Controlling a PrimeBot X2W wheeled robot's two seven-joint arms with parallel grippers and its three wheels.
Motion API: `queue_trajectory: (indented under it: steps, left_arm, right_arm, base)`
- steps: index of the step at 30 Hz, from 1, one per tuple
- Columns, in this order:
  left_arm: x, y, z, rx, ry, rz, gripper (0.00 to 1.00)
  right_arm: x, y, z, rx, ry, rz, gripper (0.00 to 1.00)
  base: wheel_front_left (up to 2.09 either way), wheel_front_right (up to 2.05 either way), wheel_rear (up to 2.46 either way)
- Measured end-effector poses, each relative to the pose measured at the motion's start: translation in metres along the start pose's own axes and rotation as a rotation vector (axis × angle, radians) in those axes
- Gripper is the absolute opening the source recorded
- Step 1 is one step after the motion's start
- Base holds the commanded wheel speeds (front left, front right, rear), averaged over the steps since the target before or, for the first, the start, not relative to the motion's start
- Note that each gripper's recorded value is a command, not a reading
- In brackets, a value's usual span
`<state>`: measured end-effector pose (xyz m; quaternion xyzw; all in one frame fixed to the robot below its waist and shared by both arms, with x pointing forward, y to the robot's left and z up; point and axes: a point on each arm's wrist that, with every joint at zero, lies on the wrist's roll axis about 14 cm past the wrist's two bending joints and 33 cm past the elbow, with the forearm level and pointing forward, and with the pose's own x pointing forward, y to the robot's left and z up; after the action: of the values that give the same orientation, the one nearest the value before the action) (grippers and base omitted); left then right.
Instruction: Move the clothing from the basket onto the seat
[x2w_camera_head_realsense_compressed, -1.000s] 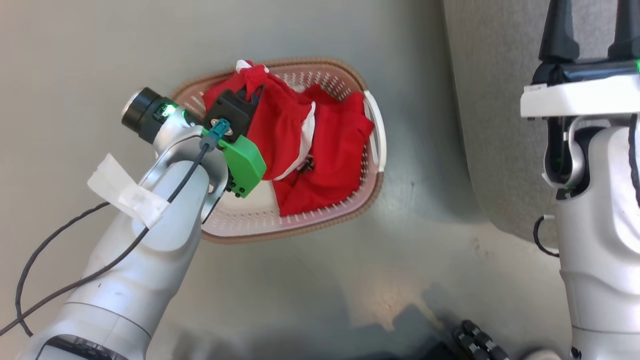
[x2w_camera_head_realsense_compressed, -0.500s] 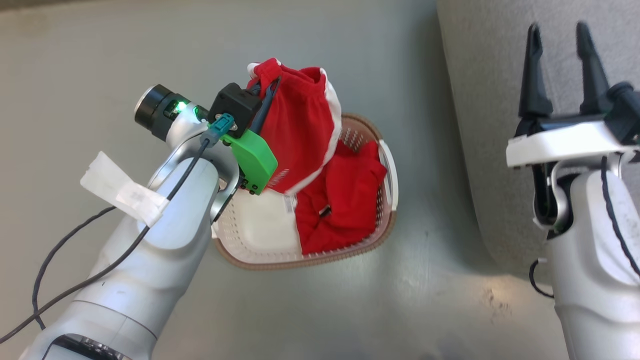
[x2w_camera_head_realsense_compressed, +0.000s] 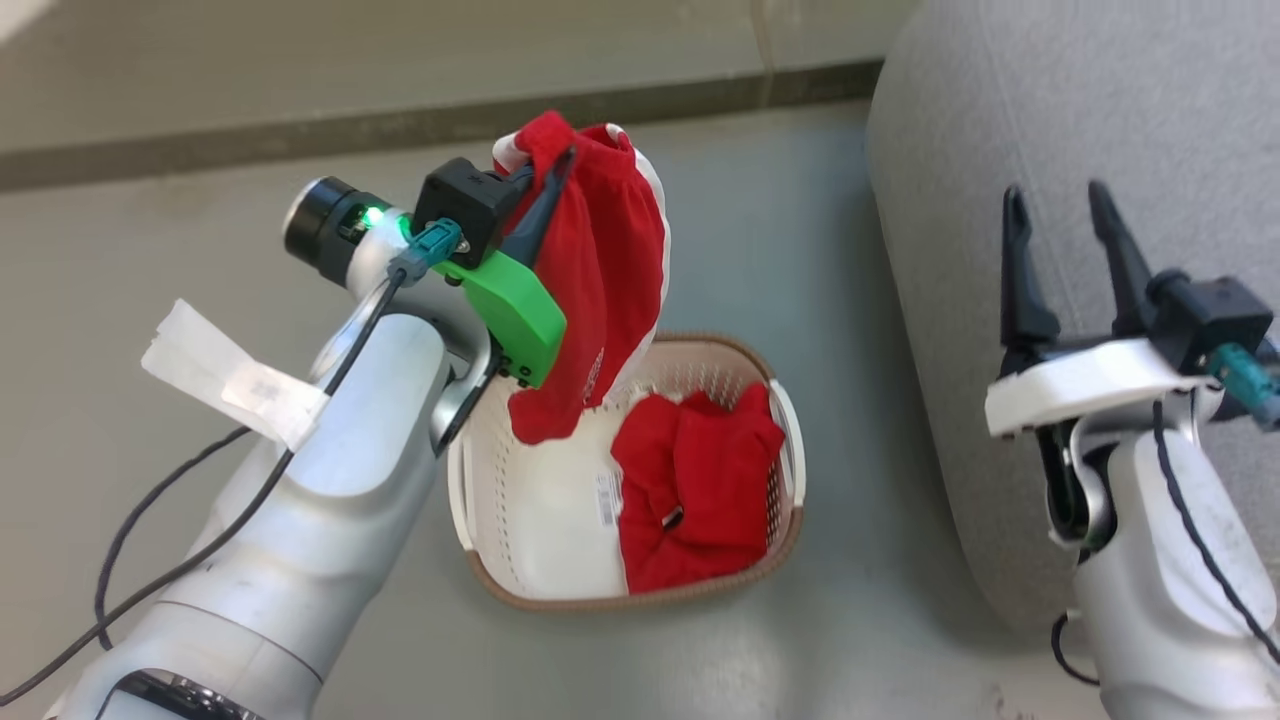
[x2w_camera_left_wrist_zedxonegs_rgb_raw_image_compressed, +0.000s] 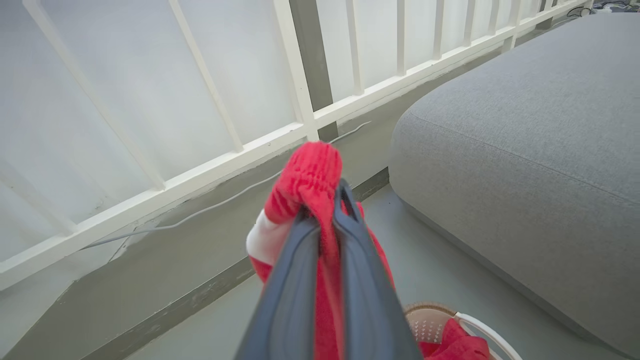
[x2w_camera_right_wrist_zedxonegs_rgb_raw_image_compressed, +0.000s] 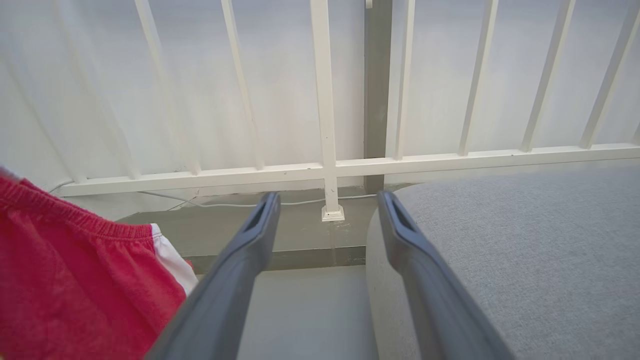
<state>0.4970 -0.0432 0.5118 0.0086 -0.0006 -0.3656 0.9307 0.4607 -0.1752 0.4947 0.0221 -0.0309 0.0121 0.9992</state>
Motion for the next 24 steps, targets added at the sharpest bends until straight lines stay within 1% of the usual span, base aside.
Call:
queue_trajectory:
  steps: [5,13,18,24]
  left_arm:
    - [-0.008,-0.01,0.036,0.019,-0.065,-0.008,0.0]
    - [-0.029,-0.027,0.073,0.049,-0.113,-0.01,0.0]
    - [-0.042,-0.038,0.092,0.052,-0.128,-0.011,0.0]
    - [-0.053,-0.054,0.125,0.07,-0.19,-0.031,0.0]
  right_arm:
    - [-0.016,0.007,0.007,0.005,-0.002,0.023,1.0]
    - [-0.047,0.02,0.008,0.01,0.017,0.061,1.0]
    - [-0.068,0.034,0.005,0.021,0.032,0.101,1.0]
    - [-0.08,0.054,0.016,0.025,0.005,0.171,1.0]
  base:
    - [0.0,0.0,0.0]
    - [0.0,0.0,0.0]
    - [0.0,0.0,0.0]
    - [0.0,0.0,0.0]
